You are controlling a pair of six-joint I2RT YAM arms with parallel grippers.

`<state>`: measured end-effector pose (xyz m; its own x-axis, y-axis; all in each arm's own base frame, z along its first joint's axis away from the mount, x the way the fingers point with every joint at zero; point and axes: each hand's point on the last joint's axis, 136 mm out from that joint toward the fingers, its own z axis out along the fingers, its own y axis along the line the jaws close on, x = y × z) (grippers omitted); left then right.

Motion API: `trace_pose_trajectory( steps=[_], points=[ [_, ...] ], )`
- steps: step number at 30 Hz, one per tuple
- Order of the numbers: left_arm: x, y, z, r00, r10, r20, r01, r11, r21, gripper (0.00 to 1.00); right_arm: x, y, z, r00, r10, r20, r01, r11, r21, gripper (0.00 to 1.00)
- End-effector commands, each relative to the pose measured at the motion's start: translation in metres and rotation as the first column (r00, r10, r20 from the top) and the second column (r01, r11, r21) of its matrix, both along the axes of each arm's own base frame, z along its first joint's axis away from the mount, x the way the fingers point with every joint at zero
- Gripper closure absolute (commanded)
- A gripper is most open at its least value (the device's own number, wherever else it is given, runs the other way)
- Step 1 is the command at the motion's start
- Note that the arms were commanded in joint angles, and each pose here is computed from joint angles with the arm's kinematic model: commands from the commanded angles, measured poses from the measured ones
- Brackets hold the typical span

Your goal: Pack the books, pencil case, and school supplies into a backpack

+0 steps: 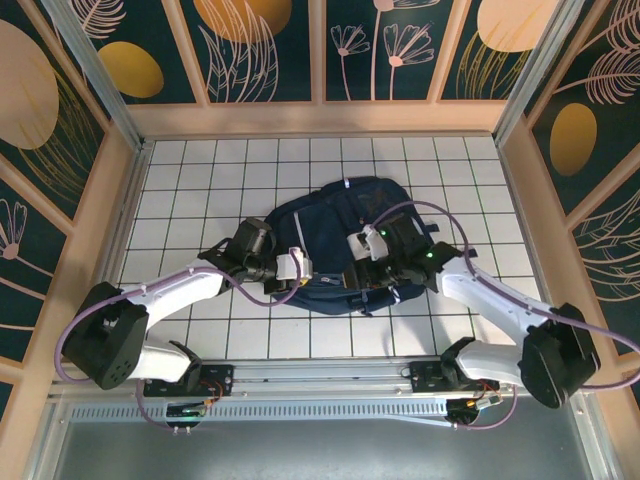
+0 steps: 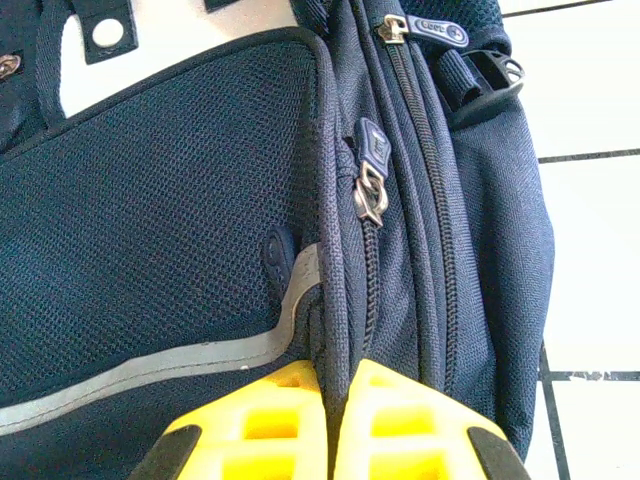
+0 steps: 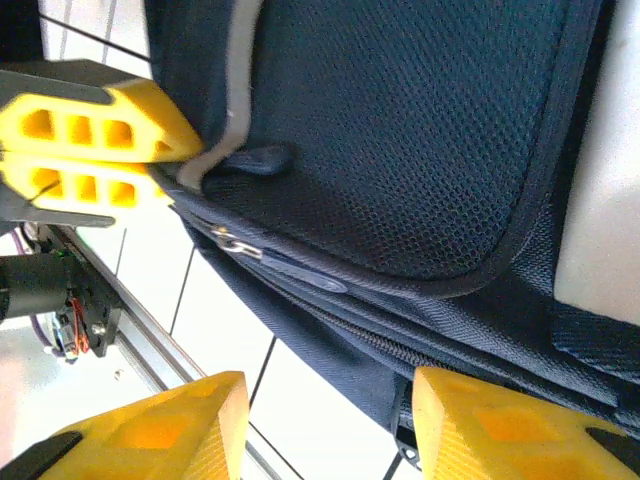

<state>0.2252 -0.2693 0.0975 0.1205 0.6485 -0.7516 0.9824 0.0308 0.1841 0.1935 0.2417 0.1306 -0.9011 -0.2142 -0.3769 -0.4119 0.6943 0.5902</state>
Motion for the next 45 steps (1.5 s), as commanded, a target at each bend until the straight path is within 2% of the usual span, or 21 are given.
trace_pose_trajectory(
  steps=[1, 4, 7, 9, 10, 11, 12, 14, 16, 18, 20, 21, 25, 27, 31, 33, 34, 37, 41, 43, 45],
  points=[
    [-0.003, -0.003, 0.018, 0.999, 0.019, -0.044, -0.021, 0.998, -0.053, 1.00, 0.021, -0.015, 0.024, 0.993, -0.094, 0.068, 0.095, 0.995, -0.011, 0.52],
    [-0.002, -0.003, 0.023, 0.999, 0.035, -0.036, -0.037, 0.998, -0.056, 1.00, 0.044, -0.049, 0.017, 0.955, -0.279, 0.102, 0.292, 0.946, -0.143, 0.49],
    [0.001, -0.004, 0.036, 0.996, 0.076, -0.055, -0.080, 0.993, -0.082, 0.71, 0.056, -0.085, 0.003, 0.890, -0.441, 0.114, 0.455, 0.861, -0.227, 0.38],
    [0.015, -0.007, 0.062, 0.983, 0.172, -0.069, -0.180, 0.974, -0.140, 0.38, 0.060, -0.103, 0.000, 0.841, -0.523, 0.136, 0.540, 0.803, -0.253, 0.26],
    [0.030, -0.004, 0.075, 0.963, 0.262, -0.067, -0.270, 0.950, -0.159, 0.27, 0.061, -0.111, 0.000, 0.819, -0.554, 0.147, 0.573, 0.778, -0.260, 0.21],
    [0.055, 0.005, 0.093, 0.905, 0.419, -0.070, -0.425, 0.886, -0.185, 0.16, 0.063, -0.123, 0.001, 0.781, -0.602, 0.166, 0.623, 0.733, -0.273, 0.09],
    [0.080, 0.018, 0.113, 0.812, 0.578, -0.082, -0.581, 0.786, -0.211, 0.06, 0.065, -0.136, 0.002, 0.730, -0.657, 0.187, 0.680, 0.676, -0.284, 0.01],
    [0.114, 0.048, 0.142, 0.624, 0.772, -0.121, -0.774, 0.589, -0.233, 0.01, 0.066, -0.158, 0.003, 0.633, -0.744, 0.214, 0.768, 0.571, -0.289, 0.01],
    [0.140, 0.083, 0.158, 0.437, 0.885, -0.159, -0.888, 0.397, -0.232, 0.01, 0.068, -0.174, 0.004, 0.551, -0.804, 0.222, 0.828, 0.493, -0.268, 0.01],
    [0.167, 0.123, 0.145, 0.238, 0.950, -0.204, -0.965, 0.208, -0.157, 0.01, 0.069, -0.182, 0.000, 0.490, -0.851, 0.189, 0.863, 0.444, -0.239, 0.01],
    [0.189, 0.139, 0.119, 0.148, 0.969, -0.198, -0.988, 0.138, -0.063, 0.01, 0.067, -0.180, -0.010, 0.457, -0.879, 0.135, 0.880, 0.425, -0.213, 0.01],
    [0.197, 0.138, 0.105, 0.134, 0.972, -0.195, -0.991, 0.132, -0.022, 0.01, 0.067, -0.174, -0.016, 0.462, -0.881, 0.097, 0.878, 0.439, -0.191, 0.01],
    [0.218, 0.108, 0.063, 0.183, 0.943, -0.277, -0.979, 0.201, 0.040, 0.01, 0.069, -0.144, -0.036, 0.539, -0.842, -0.018, 0.839, 0.539, -0.071, 0.01],
    [0.227, 0.098, 0.037, 0.193, 0.933, -0.303, -0.973, 0.222, 0.067, 0.01, 0.070, -0.139, -0.044, 0.553, -0.832, -0.031, 0.832, 0.554, -0.037, 0.03],
    [0.231, 0.084, -0.005, 0.198, 0.923, -0.330, -0.951, 0.263, 0.165, 0.01, 0.078, -0.133, -0.041, 0.605, -0.796, 0.004, 0.796, 0.605, 0.028, 0.13],
    [0.225, 0.081, -0.010, 0.203, 0.910, -0.361, -0.946, 0.277, 0.166, 0.01, 0.084, -0.133, -0.035, 0.618, -0.786, 0.021, 0.785, 0.618, 0.052, 0.23],
    [0.219, 0.081, -0.011, 0.202, 0.902, -0.381, -0.946, 0.280, 0.162, 0.01, 0.087, -0.133, -0.033, 0.626, -0.779, 0.026, 0.777, 0.627, 0.064, 0.26],
    [0.200, 0.087, -0.013, 0.139, 0.891, -0.432, -0.956, 0.234, 0.174, 0.01, 0.094, -0.126, -0.026, 0.674, -0.739, 0.023, 0.731, 0.671, 0.122, 0.38],
    [0.152, 0.070, -0.019, 0.169, 0.828, -0.535, -0.915, 0.333, 0.227, 0.01, 0.108, -0.118, -0.015, 0.729, -0.682, 0.046, 0.664, 0.723, 0.190, 0.54],
    [0.124, 0.072, -0.030, 0.166, 0.846, -0.507, -0.901, 0.339, 0.272, 0.01, 0.118, -0.114, -0.009, 0.751, -0.657, 0.066, 0.635, 0.747, 0.198, 0.60],
    [0.103, 0.077, -0.030, 0.161, 0.861, -0.482, -0.903, 0.325, 0.280, 0.01, 0.131, -0.110, -0.006, 0.770, -0.632, 0.085, 0.609, 0.769, 0.194, 0.62]
  ],
)
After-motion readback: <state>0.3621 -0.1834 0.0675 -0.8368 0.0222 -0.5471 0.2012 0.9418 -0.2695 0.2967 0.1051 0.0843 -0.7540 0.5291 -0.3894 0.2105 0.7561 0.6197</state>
